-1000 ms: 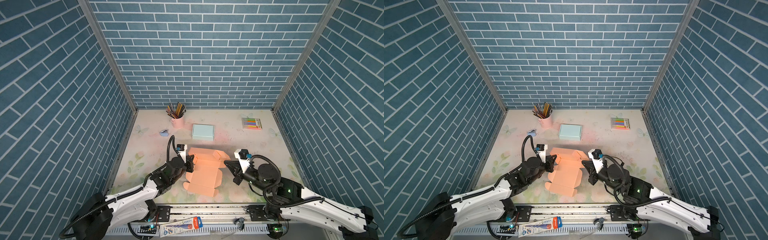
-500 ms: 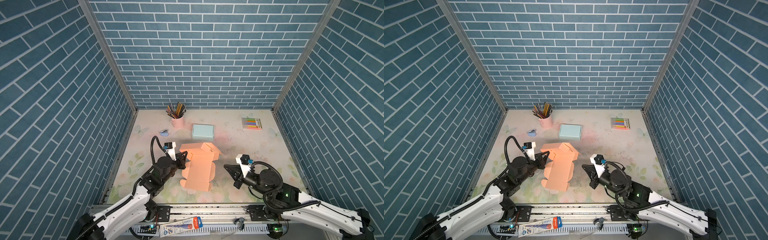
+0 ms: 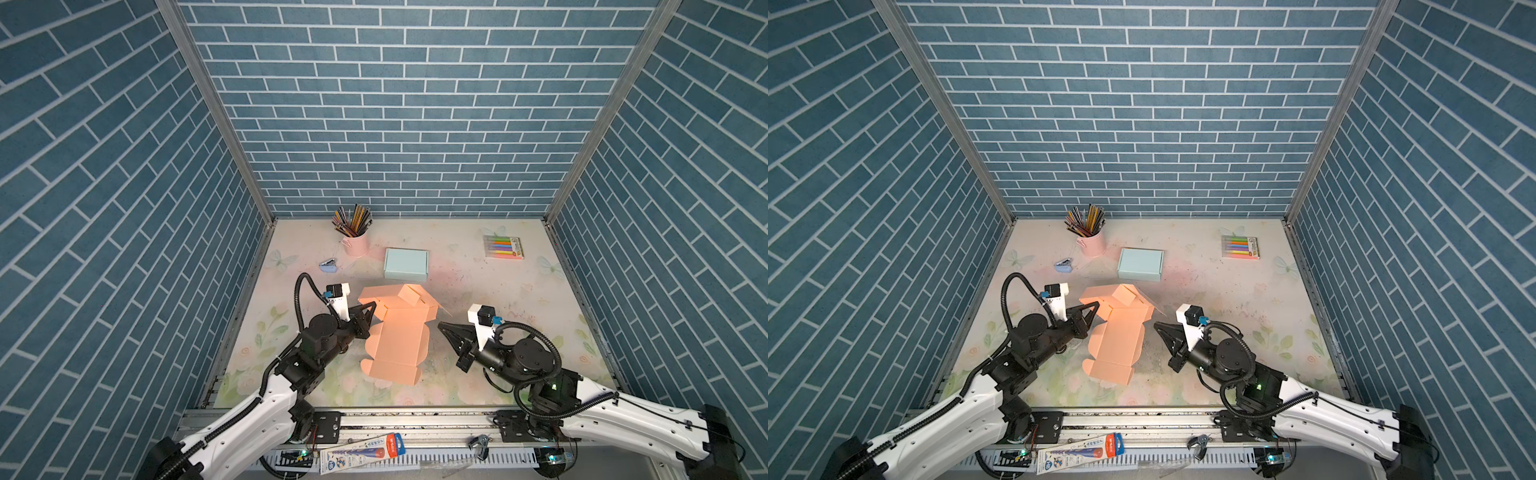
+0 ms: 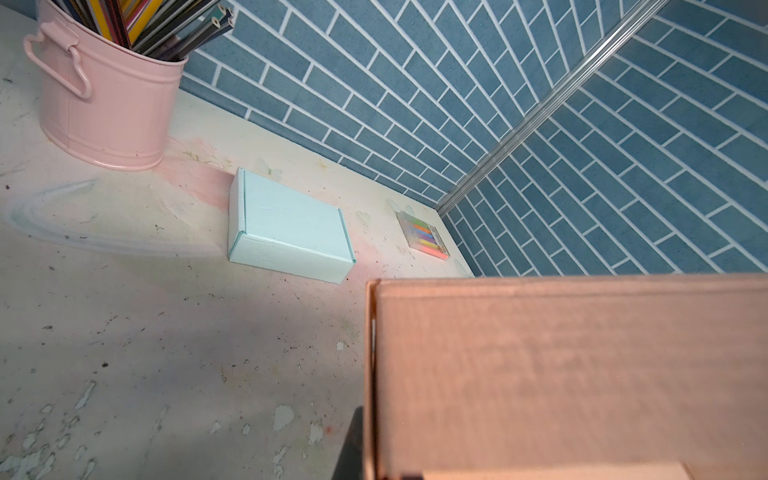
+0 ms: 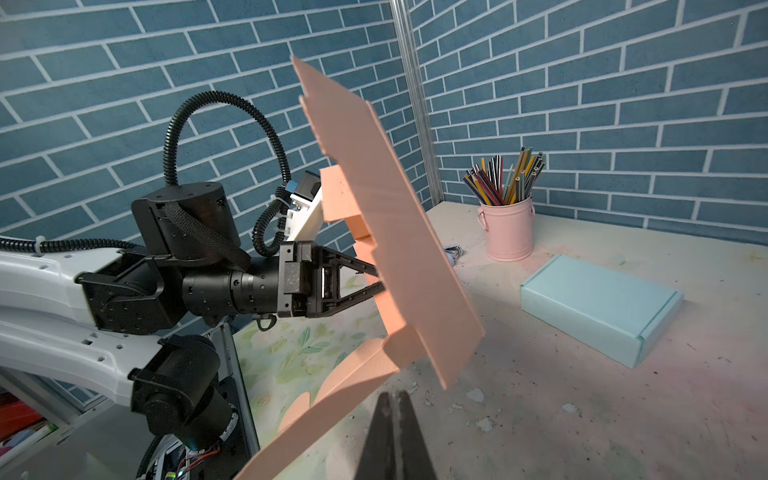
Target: Fold the paper box
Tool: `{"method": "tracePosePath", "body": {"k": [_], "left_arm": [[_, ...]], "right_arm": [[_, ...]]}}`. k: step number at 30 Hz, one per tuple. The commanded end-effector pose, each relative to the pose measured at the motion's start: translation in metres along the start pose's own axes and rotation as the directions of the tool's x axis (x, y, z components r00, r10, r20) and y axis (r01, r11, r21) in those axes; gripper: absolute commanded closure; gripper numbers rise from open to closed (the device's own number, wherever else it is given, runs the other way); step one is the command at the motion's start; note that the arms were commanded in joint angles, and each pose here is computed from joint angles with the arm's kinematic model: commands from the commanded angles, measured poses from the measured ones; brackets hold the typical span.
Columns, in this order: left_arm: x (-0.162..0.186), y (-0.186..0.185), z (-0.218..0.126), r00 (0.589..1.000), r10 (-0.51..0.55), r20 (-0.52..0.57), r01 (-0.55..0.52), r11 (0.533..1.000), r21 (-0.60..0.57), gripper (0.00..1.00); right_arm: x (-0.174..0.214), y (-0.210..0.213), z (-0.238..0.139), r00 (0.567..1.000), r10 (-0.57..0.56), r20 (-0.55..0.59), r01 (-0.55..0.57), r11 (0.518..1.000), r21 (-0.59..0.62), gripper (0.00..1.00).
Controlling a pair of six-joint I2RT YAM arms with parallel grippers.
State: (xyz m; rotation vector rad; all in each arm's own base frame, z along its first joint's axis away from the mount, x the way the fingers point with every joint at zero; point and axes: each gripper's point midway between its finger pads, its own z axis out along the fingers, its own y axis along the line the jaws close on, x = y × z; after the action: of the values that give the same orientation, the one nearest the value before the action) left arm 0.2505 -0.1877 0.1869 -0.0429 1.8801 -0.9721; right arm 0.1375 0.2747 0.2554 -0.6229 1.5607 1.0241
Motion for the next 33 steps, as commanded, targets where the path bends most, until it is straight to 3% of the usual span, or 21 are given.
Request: {"method": "tracePosePath", "body": {"k": [1,33], "left_arm": [[0.002,-0.001,-0.001,1.0,-0.011,0.002,0.011,1.0,0.02,0.9],[0.011,0.001,-0.001,1.0,0.003,-0.016,-0.003,0.999,0.039,0.9]], "right_arm": [[-0.02,0.008,0.002,0.996,0.045,0.08,-0.043,0.998,-0.034,1.0],[-0.001,0.003,0.032,0.996,0.089,0.017,-0.089,0.996,0.009,1.0]]}}
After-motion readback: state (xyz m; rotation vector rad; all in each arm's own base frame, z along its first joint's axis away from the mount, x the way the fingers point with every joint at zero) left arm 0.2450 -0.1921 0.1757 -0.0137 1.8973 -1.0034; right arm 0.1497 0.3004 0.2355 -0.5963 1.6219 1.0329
